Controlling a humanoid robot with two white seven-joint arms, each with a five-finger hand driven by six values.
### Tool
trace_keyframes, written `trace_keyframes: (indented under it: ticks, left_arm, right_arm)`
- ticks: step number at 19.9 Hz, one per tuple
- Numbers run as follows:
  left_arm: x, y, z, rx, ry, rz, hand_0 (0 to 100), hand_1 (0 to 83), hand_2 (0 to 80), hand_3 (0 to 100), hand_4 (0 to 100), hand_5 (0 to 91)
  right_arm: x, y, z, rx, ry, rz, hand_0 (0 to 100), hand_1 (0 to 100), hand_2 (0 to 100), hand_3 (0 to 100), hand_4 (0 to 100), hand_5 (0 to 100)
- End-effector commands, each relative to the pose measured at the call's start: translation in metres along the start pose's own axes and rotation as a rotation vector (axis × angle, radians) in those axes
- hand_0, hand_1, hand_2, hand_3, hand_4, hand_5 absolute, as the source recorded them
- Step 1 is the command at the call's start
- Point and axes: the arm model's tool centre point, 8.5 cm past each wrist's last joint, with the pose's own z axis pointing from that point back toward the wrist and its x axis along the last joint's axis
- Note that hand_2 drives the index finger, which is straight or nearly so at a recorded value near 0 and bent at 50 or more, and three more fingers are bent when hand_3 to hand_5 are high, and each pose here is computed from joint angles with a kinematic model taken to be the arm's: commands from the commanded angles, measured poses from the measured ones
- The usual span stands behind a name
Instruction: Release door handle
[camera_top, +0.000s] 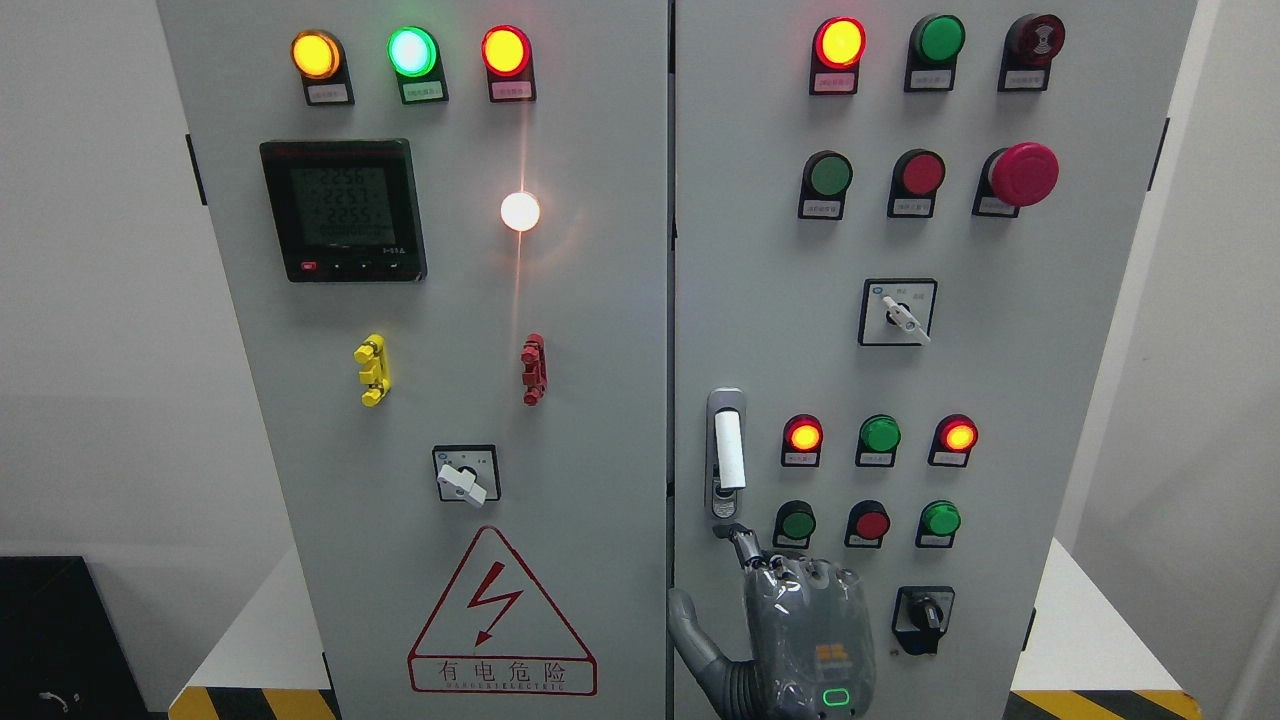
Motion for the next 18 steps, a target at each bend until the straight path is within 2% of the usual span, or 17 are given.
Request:
trace_keyframes:
  ticks: [1, 3, 8, 11, 14, 18]
  left_arm:
    - [0.0, 0.0, 0.0, -0.001, 0.0, 0.0, 12, 55.6, 0.0, 0, 0, 0.0]
    - [0.0, 0.0, 0.0, -0.001, 0.0, 0.0, 12, 55.6, 0.0, 0, 0, 0.0]
    - [0.0, 0.0, 0.0, -0.001, 0.0, 0.0, 12, 55.6, 0.0, 0, 0, 0.0]
    - [0.0, 0.0, 0.0, -0.001, 0.0, 0.0, 12, 55.6, 0.0, 0, 0, 0.0]
    - [0.0, 0.0, 0.0, -0.001, 0.0, 0.0, 12, 55.6, 0.0, 0, 0, 0.0]
    - [0.0, 0.0, 0.0, -0.001, 0.0, 0.0, 12, 55.6, 0.0, 0, 0, 0.0]
  right_arm:
    - [-0.001, -0.016, 0.003, -0.038, -0.019, -0.002, 47, 32, 48, 100, 97, 100]
    - [-0.003, -0.017, 0.005, -0.039, -0.02, 0.002, 47, 31, 53, 93, 93, 99]
    - [-0.003, -0.018, 0.005, -0.041, -0.019, 0.002, 44, 31, 61, 79, 77, 79]
    - [-0.003, -0.021, 0.004, -0.049, -0.021, 0.001, 39, 30, 64, 73, 71, 74]
    - [-0.003, -0.023, 0.004, -0.053, -0.021, 0.0, 34, 31, 66, 71, 69, 72]
    - [-0.006, -0.026, 0.002, -0.064, -0.013, 0.006, 29, 31, 73, 76, 69, 72]
